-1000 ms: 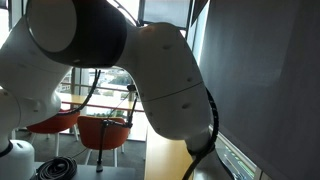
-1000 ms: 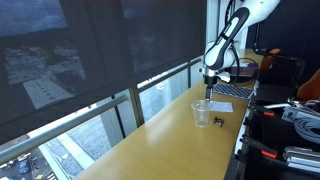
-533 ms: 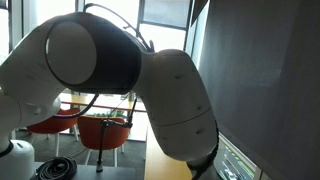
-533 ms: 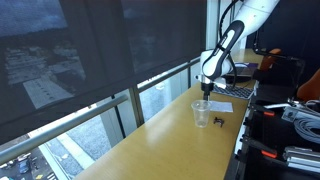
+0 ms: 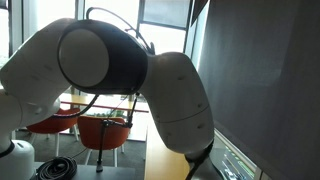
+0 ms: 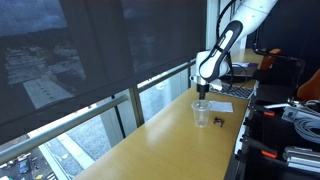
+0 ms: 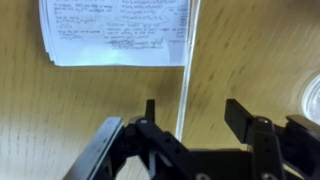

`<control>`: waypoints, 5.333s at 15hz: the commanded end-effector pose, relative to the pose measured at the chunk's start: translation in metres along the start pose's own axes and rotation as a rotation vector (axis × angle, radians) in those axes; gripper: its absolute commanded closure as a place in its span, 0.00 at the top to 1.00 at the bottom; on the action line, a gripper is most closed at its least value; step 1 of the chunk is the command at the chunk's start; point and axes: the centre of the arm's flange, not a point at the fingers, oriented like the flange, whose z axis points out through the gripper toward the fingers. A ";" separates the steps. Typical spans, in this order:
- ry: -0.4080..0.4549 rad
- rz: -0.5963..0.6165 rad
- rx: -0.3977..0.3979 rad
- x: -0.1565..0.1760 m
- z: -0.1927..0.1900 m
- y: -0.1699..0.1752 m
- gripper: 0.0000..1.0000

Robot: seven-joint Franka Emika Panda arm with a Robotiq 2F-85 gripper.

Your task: Put the straw into the cup

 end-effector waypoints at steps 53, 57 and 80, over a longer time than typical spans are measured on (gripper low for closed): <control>-0.524 -0.071 0.270 -0.001 -0.241 -0.125 0.00; -0.525 -0.076 0.267 0.002 -0.240 -0.128 0.00; -0.666 0.040 0.313 0.026 -0.241 -0.107 0.00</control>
